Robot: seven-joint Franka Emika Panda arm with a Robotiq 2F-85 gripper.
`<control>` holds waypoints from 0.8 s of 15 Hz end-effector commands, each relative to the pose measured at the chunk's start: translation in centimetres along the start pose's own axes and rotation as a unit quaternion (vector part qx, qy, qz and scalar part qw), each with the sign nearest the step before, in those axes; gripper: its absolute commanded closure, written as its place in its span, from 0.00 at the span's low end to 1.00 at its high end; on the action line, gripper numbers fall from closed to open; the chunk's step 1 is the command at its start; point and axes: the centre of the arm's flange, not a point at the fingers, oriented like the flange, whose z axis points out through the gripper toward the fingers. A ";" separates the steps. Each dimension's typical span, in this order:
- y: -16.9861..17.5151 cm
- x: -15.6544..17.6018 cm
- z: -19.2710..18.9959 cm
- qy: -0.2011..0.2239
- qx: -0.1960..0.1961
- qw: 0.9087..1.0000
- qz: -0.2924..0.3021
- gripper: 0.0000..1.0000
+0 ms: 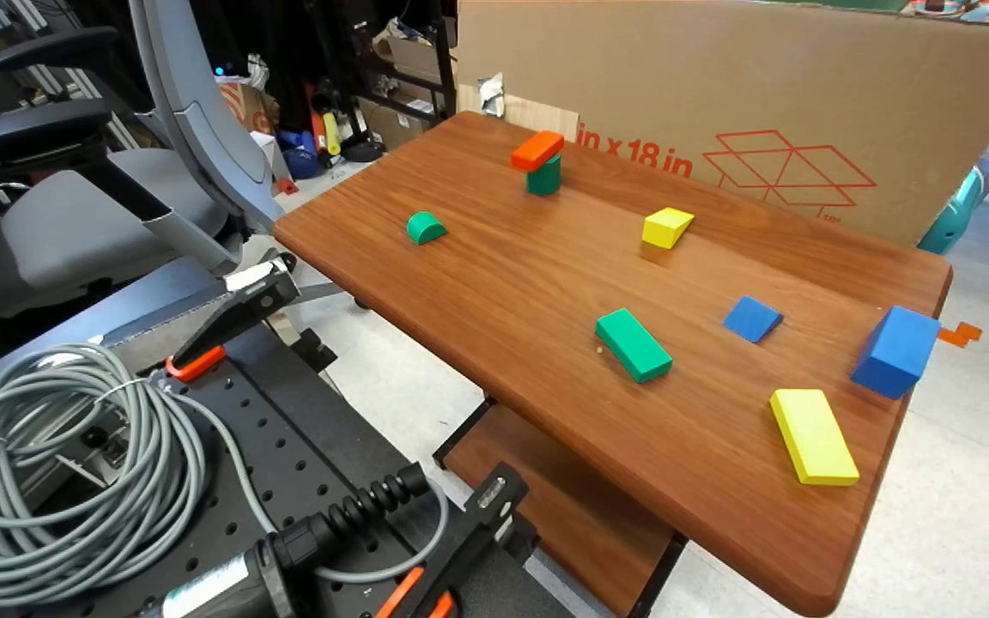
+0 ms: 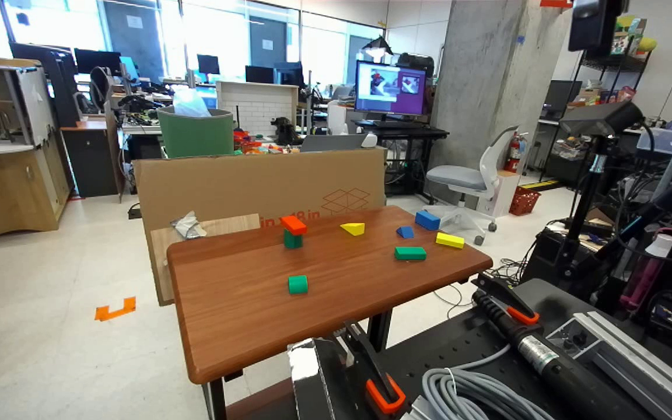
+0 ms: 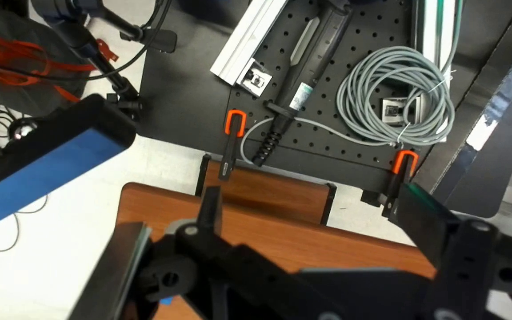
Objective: Move the blue block to the center of the table
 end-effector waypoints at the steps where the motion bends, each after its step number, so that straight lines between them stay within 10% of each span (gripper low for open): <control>1: 1.8 3.2 -0.5 0.010 -0.031 0.998 -0.044 0.00; 12: 4.4 12.5 0.2 0.059 -0.018 0.996 -0.067 0.00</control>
